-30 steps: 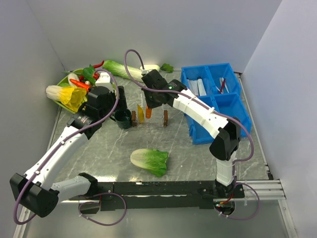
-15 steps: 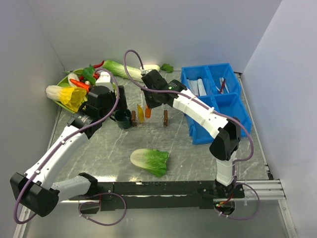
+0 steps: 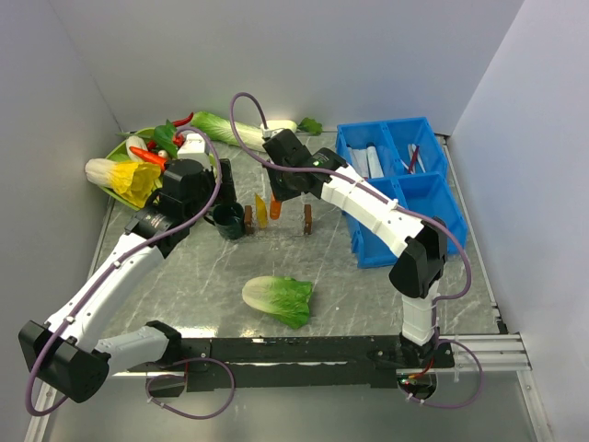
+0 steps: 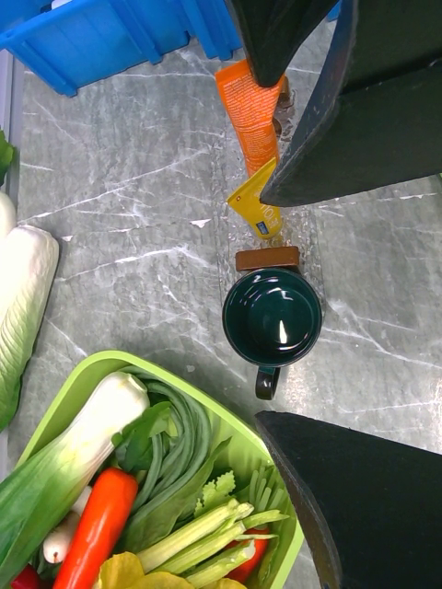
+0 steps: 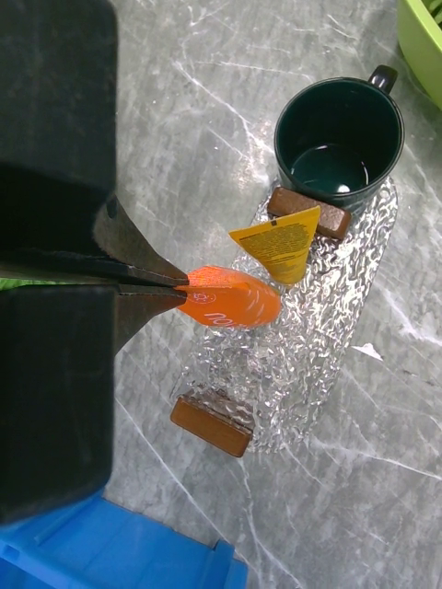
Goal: Prepare toiletry sets of a toothbrush and toothpaste on the tray
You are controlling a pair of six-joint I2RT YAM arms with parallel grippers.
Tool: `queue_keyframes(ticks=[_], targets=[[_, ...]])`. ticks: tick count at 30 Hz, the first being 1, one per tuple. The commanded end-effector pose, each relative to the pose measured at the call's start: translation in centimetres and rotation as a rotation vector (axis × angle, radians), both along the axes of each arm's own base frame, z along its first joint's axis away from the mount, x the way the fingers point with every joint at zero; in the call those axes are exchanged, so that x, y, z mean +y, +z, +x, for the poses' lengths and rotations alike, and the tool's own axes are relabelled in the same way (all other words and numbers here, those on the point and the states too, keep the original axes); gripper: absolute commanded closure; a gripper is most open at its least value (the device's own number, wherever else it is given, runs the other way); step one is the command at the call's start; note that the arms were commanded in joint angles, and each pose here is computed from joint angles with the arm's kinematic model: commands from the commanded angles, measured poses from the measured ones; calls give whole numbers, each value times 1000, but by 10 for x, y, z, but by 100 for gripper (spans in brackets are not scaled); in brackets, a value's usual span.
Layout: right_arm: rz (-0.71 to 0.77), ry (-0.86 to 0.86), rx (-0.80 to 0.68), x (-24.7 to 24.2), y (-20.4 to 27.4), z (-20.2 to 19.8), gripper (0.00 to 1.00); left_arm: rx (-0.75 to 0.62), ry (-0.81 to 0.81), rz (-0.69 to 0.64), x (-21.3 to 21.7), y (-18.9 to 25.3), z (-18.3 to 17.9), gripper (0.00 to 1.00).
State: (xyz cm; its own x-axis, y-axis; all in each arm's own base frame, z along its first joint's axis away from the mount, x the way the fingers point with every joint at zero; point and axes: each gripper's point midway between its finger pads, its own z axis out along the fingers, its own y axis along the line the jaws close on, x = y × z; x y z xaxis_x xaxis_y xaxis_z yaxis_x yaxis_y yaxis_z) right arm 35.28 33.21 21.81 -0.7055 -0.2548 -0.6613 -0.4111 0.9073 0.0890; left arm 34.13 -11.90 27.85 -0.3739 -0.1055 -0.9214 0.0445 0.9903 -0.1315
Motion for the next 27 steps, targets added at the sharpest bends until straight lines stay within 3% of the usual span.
queue_keyframes(ticks=[1,27], targets=[[-2,-31,-40,-9,12,5,100,-44,11,-3,3,20,3,3],[32,-71,-49,-16,20,3,100,-52,12,-16,3,23,1,4]])
